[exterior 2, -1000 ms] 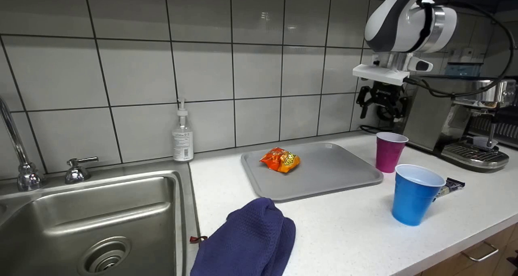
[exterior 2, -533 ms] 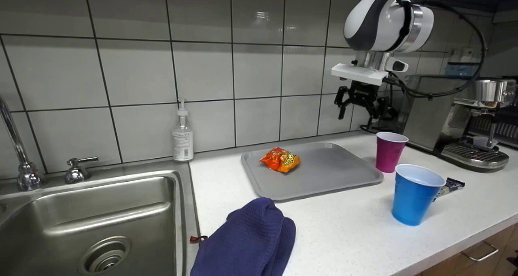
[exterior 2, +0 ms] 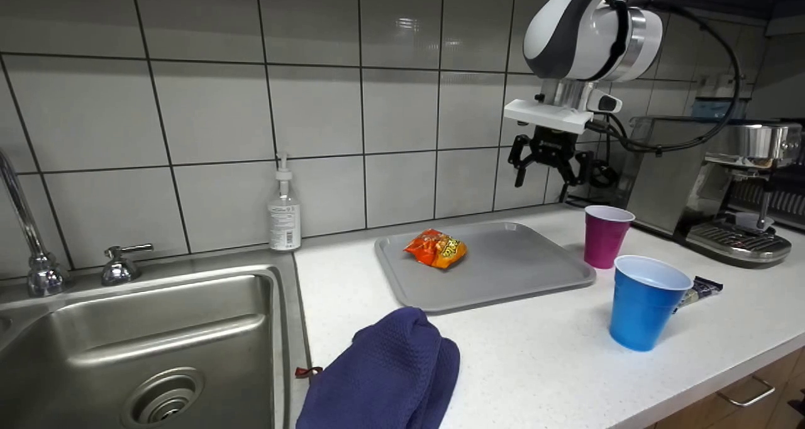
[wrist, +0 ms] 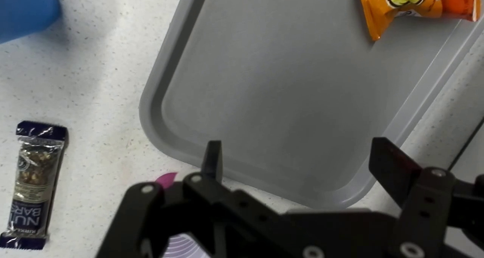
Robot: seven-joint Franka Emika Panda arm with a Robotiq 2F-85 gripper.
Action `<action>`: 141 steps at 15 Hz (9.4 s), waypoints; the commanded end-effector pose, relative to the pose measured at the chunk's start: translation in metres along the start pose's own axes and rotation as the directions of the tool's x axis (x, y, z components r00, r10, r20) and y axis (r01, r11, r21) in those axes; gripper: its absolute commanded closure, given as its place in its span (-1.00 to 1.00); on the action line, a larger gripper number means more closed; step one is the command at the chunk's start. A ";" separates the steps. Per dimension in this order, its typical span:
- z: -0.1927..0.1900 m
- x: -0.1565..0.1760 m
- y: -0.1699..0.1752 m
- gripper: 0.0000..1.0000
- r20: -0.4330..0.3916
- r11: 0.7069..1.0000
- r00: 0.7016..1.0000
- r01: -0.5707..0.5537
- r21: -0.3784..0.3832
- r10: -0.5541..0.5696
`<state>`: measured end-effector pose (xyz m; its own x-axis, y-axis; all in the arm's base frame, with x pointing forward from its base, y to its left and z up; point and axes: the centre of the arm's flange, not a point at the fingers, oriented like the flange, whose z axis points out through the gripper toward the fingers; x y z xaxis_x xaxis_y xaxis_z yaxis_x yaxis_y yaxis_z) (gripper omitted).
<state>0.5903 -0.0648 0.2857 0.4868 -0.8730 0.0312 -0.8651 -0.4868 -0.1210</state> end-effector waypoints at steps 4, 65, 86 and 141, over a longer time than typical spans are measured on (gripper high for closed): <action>0.000 0.000 0.000 -1.00 0.000 1.000 1.000 0.000 0.000 0.000; 0.139 -0.145 -0.111 0.53 -0.027 0.927 0.926 0.375 -0.016 -0.375; 0.087 -0.144 -0.118 0.99 -0.065 0.923 0.924 0.380 0.063 -0.376; 0.096 -0.348 -0.134 0.99 0.016 0.689 0.690 0.721 0.074 -0.724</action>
<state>0.5501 0.3051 0.1942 0.9538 -0.2855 0.0931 -0.2704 -0.9514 -0.1477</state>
